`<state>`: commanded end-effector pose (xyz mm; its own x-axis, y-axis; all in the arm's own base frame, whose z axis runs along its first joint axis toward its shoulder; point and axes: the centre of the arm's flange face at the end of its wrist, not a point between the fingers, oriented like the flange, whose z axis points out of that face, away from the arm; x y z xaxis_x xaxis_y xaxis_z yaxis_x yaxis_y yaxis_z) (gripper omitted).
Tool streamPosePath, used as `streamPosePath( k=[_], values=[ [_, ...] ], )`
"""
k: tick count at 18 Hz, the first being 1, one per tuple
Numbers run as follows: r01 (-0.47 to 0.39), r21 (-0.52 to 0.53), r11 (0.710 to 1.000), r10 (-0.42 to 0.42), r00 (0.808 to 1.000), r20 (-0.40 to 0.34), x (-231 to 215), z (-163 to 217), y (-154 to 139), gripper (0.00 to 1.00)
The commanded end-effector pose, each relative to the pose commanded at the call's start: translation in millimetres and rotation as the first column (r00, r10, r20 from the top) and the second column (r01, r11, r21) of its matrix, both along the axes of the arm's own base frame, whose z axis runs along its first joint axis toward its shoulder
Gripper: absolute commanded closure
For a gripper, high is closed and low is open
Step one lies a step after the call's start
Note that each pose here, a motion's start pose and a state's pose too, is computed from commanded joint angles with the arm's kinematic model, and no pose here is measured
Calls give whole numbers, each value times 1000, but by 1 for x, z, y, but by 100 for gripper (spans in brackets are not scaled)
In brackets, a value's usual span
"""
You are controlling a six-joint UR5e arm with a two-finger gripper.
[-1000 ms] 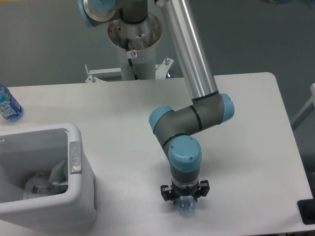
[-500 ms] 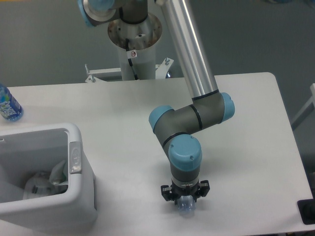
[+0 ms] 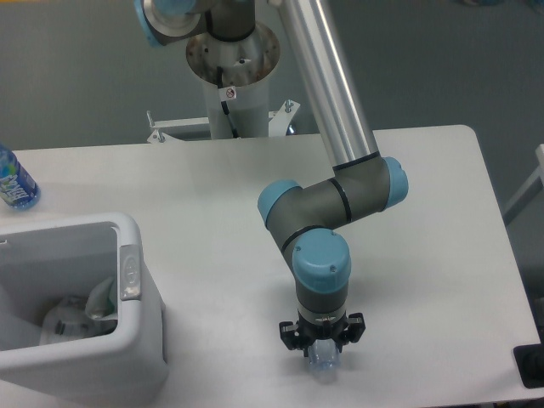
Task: Place the trash in the trash can
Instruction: 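Lift the water bottle off the table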
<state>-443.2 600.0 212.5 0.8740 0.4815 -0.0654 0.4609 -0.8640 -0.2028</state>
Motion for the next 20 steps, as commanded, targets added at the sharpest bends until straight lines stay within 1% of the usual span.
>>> streamPosePath(
  k=[2, 5, 8, 10, 12, 15, 16, 18, 20],
  values=[
    [-2, -1, 1000, 2, 1000, -3, -1, 1, 0, 40],
    [-8, 40, 999, 9, 1000, -27, -7, 25, 5, 40],
    [-32, 132, 991, 35, 999, -17, -13, 61, 7, 40],
    [-58, 209, 976, 61, 998, -8, -22, 94, 1, 40],
    [-87, 290, 953, 90, 996, 3, -29, 130, -2, 40],
    [-149, 420, 895, 143, 989, 46, -44, 184, -8, 40],
    [-159, 450, 879, 156, 987, 43, -48, 202, -11, 40],
    [-157, 492, 856, 165, 986, 29, -50, 234, -18, 40],
    [-137, 547, 826, 141, 989, 36, -48, 257, -25, 40]
  ],
)
